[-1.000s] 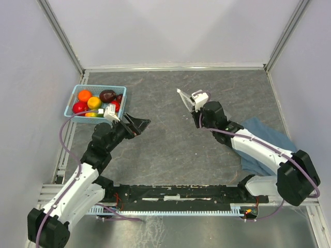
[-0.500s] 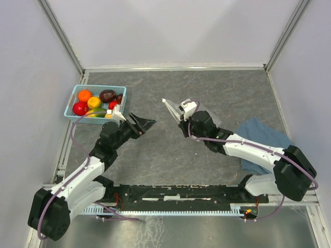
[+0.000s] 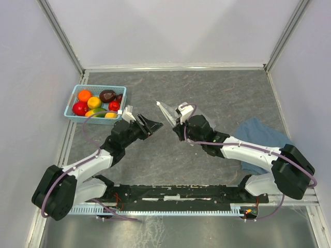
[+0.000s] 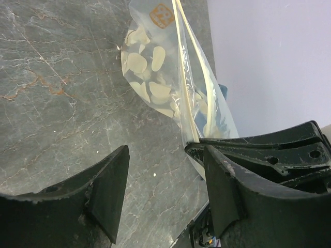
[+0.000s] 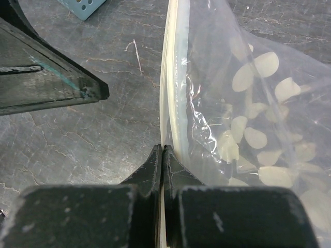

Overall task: Place the food in the zip-top bag and seal the zipper
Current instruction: Open the zipper of the food storage bag.

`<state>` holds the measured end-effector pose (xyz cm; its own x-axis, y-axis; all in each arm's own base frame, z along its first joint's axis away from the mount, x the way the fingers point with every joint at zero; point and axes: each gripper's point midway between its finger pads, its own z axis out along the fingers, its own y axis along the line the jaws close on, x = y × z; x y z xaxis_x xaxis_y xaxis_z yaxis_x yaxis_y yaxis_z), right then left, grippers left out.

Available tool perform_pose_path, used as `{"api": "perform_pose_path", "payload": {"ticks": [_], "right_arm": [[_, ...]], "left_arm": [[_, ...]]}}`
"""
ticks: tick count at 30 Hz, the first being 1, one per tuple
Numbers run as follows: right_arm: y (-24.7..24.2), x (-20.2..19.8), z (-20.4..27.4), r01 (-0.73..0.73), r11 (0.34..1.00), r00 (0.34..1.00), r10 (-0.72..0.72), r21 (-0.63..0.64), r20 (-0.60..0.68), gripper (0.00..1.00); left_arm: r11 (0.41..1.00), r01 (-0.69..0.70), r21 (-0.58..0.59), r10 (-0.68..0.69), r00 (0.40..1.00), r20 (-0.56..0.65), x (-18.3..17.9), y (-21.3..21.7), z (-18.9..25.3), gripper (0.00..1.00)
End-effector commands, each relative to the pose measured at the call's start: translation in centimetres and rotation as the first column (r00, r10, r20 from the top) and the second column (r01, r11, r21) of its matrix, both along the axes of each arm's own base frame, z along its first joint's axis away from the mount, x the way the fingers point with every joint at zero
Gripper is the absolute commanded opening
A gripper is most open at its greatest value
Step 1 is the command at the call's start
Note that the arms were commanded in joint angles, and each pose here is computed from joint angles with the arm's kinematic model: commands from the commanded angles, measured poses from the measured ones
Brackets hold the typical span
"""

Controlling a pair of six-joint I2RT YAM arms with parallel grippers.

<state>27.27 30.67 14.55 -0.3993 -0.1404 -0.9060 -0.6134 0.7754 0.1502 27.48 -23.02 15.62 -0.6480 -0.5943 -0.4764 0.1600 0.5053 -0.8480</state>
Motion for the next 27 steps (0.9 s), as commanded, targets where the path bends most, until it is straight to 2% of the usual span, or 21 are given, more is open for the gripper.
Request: {"api": "perform_pose_path", "payload": {"ticks": [1, 18, 27], "right_arm": [[1.3, -0.1, 1.3, -0.017, 0.997, 1.0, 0.016, 0.07, 0.022, 0.02], [2.2, -0.9, 1.0, -0.05, 0.996, 0.999, 0.049, 0.078, 0.015, 0.02], [2.6, -1.2, 0.6, -0.073, 0.995, 0.997, 0.073, 0.07, 0.007, 0.02]], "left_arm": [[0.997, -0.019, -0.08, 0.026, 0.996, 0.081, 1.7, -1.1, 3.6, 0.65], [1.0, -0.024, -0.018, 0.025, 0.998, 0.053, 3.9, -2.5, 1.7, 0.54], [1.0, 0.005, -0.025, -0.004, 0.999, 0.038, 4.2, -3.7, 1.1, 0.44]]}}
